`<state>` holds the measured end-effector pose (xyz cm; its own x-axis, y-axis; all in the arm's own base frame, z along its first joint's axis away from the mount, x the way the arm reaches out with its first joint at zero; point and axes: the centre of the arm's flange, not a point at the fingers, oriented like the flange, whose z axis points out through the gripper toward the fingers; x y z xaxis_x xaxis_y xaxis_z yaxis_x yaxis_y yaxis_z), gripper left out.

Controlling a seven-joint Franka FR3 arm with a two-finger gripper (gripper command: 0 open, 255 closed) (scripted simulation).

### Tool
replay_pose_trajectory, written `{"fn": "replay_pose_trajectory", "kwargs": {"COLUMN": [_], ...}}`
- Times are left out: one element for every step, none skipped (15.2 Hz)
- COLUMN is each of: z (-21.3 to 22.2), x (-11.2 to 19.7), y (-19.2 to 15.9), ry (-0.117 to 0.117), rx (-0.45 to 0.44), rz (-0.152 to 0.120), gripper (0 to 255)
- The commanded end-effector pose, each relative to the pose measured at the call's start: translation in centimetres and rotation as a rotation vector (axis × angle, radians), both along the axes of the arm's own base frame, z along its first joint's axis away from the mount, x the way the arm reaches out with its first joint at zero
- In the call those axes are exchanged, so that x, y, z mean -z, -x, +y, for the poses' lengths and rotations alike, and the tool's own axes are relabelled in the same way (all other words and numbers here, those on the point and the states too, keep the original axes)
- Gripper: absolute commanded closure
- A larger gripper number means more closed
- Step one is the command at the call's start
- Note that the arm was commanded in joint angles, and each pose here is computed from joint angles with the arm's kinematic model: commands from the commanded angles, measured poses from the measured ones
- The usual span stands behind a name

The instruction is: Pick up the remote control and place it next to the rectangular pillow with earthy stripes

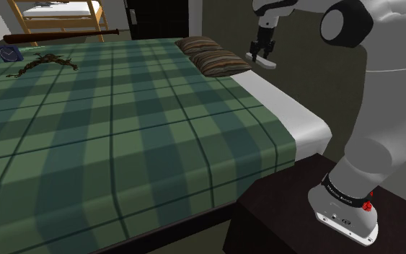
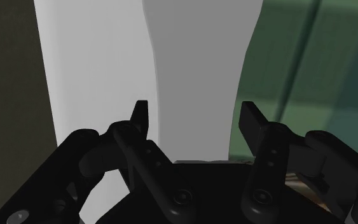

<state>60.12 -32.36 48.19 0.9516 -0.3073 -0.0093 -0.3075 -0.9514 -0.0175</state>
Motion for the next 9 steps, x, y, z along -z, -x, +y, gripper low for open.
{"fn": "replay_pose_trajectory", "kwargs": {"z": [0.1,0.1,0.1,0.1,0.1,0.1,0.1,0.1,0.1], "x": [1.1,1.6,2.1,2.6,3.2,3.7,4.2,4.8,5.3], "y": [0.1,0.1,0.1,0.1,0.1,0.1,0.1,0.1,0.1], "ry": [0.000,0.000,0.000,0.000,0.000,0.000,0.000,0.000,0.000], "rx": [0.000,0.000,0.000,0.000,0.000,0.000,0.000,0.000,0.000], "rz": [-0.001,-0.001,-0.001,-0.001,-0.001,-0.001,-0.001,-0.001,-0.001], "gripper": [255,255,255,255,255,255,255,255,255]}}
